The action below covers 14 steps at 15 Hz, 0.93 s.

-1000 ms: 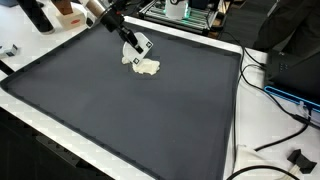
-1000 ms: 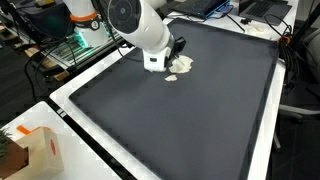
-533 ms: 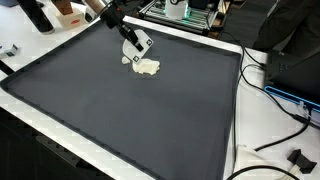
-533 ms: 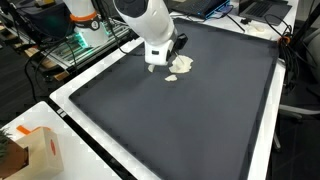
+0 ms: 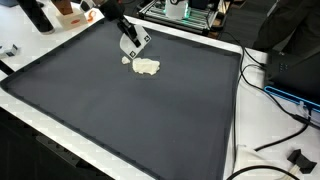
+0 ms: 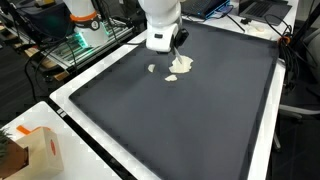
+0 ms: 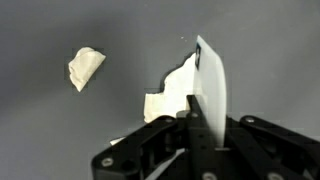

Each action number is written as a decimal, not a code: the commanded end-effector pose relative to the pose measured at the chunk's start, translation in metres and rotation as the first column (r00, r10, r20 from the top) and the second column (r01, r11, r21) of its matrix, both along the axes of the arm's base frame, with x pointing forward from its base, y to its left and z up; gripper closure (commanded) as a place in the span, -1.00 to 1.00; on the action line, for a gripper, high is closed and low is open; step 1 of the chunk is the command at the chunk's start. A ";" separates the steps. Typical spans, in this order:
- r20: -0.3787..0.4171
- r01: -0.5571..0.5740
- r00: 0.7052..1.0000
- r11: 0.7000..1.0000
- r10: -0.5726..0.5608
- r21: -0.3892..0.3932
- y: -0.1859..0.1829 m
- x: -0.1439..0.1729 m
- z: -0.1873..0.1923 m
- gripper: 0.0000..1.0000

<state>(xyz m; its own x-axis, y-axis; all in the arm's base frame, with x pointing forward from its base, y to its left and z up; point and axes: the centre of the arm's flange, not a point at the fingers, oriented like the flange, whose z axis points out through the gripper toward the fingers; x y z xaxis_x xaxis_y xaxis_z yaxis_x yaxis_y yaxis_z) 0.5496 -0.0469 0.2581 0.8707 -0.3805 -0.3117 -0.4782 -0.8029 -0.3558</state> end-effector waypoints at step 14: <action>0.057 -0.116 0.989 0.953 0.137 -0.278 0.046 -0.030 0.056 0.98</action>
<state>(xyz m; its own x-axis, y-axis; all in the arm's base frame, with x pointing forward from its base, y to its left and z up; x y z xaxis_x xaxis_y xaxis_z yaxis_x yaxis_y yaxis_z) 0.5365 -0.0060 0.3031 0.9169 -0.3609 -0.1705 -0.3874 -0.9075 -0.1624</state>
